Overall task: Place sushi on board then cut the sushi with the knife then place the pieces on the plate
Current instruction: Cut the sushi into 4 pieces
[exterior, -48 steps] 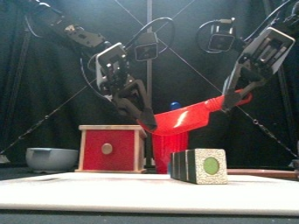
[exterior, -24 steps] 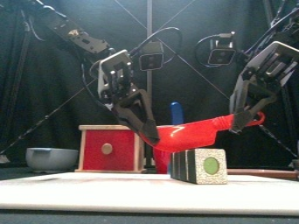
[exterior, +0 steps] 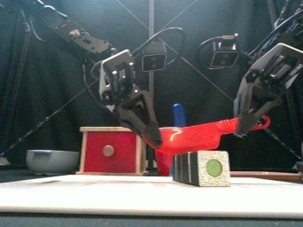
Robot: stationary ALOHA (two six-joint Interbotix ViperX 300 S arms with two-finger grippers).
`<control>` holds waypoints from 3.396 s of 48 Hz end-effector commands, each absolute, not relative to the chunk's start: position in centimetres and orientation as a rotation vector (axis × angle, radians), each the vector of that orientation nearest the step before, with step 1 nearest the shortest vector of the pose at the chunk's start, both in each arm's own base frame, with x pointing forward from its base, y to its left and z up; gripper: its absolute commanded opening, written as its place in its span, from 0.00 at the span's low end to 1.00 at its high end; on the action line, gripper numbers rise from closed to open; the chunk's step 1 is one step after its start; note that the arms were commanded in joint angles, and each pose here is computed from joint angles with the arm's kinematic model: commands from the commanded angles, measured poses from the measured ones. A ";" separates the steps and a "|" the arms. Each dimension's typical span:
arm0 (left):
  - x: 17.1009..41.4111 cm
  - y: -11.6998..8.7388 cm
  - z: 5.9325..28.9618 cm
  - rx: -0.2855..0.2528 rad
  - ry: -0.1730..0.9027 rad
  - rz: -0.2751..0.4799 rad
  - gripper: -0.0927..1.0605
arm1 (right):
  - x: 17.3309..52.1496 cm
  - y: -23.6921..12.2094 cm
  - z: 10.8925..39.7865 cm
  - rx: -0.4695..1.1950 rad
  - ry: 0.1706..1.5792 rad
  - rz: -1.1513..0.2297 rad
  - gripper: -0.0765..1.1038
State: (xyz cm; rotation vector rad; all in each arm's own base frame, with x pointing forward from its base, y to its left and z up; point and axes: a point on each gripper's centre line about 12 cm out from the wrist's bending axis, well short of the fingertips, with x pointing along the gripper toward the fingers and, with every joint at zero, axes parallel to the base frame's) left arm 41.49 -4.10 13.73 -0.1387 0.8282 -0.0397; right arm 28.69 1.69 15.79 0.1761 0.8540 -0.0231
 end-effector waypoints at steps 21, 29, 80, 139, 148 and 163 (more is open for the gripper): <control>42.3 -4.1 14.7 -0.142 0.796 -0.040 0.46 | 28.9 1.4 16.1 0.182 0.841 -0.031 0.38; 42.3 -4.1 14.4 -0.140 0.802 -0.040 0.46 | 29.0 1.3 15.4 0.184 0.865 -0.040 0.38; 42.5 -1.1 12.1 -0.069 0.850 -0.002 0.46 | 29.3 -0.9 12.5 0.199 0.918 -0.113 0.38; 42.8 -5.0 16.7 -0.128 0.840 -0.077 0.46 | 29.1 4.3 17.6 0.268 0.836 0.031 0.38; 43.1 -5.4 15.9 -0.142 0.853 -0.079 0.46 | 28.8 4.4 17.3 0.268 0.847 0.032 0.38; 43.3 -4.7 15.7 -0.133 0.839 -0.065 0.46 | 28.7 3.9 17.0 0.250 0.852 0.022 0.38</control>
